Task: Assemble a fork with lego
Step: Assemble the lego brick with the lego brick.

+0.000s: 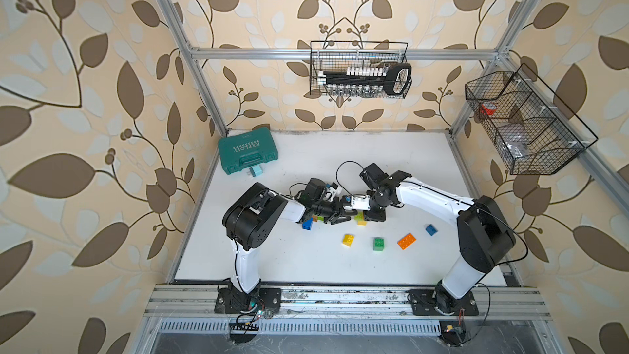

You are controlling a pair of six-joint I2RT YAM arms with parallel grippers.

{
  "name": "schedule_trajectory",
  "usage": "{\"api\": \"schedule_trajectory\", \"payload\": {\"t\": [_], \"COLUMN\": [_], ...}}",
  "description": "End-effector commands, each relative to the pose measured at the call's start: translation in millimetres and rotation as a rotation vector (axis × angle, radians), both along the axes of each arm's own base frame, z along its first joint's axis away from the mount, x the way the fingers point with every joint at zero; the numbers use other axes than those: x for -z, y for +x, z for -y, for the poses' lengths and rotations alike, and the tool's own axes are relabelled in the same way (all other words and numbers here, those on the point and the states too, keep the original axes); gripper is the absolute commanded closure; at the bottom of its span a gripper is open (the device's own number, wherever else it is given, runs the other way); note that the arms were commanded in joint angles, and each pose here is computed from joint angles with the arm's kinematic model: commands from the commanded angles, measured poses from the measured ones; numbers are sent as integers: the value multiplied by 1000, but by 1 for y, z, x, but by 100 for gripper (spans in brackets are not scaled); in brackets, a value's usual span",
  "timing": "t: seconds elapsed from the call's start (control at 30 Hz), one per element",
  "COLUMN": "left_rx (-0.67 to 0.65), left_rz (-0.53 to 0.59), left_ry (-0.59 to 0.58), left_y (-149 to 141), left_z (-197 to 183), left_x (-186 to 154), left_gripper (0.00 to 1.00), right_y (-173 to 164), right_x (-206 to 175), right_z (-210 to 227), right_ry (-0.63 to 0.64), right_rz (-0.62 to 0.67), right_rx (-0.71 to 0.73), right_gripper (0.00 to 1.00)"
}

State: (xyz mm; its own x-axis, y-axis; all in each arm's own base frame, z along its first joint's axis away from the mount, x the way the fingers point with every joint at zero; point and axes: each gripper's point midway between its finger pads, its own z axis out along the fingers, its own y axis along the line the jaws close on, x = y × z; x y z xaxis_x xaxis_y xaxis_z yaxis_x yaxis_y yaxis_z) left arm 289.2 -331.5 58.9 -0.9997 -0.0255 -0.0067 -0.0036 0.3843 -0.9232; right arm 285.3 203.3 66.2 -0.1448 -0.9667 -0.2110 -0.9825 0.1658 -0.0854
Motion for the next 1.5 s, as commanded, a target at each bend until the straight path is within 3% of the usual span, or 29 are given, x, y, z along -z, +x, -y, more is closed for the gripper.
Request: {"api": "schedule_trajectory", "payload": {"t": [0.0, 0.2, 0.5, 0.53, 0.57, 0.77, 0.87, 1.07, 1.17, 1.33, 1.47], "left_rx": [1, 14, 25, 24, 20, 9, 18, 25, 18, 12, 21], "left_rz": [30, 42, 51, 53, 55, 110, 168, 224, 237, 241, 247], "left_ry": [-49, -59, -50, -51, -50, -27, -1, 27, 23, -5, -22], "left_y": [6, 8, 7, 8, 8, 12, 14, 14, 14, 15, 15], "left_z": [0, 2, 1, 1, 0, -6, -9, -12, -14, -16, -18], "left_x": [-24, -31, -30, -31, -32, -42, -49, -56, -58, -62, -66], "left_gripper": [47, 46, 46, 46, 46, 42, 42, 43, 44, 45, 47], "right_y": [2, 4, 10, 11, 13, 30, 27, 22, 34, 29, 10], "right_x": [0, 2, -8, -12, -15, -43, -54, -99, -127, -131, -131], "right_z": [3, -2, -7, -7, -7, 3, 7, 12, 25, 70, 81], "right_ry": [-16, 10, 40, 47, 54, 117, 181, 421, 521, 404, 426], "right_rz": [-31, -70, -49, -42, -28, 73, 41, -8, 89, 164, 141], "right_rx": [-15, 9, 44, 49, 60, 229, 325, 558, 757, 1059, 1125], "right_gripper": [72, 66, 41, 32, 1, 0, 0, 0, 0, 0, 0]}}
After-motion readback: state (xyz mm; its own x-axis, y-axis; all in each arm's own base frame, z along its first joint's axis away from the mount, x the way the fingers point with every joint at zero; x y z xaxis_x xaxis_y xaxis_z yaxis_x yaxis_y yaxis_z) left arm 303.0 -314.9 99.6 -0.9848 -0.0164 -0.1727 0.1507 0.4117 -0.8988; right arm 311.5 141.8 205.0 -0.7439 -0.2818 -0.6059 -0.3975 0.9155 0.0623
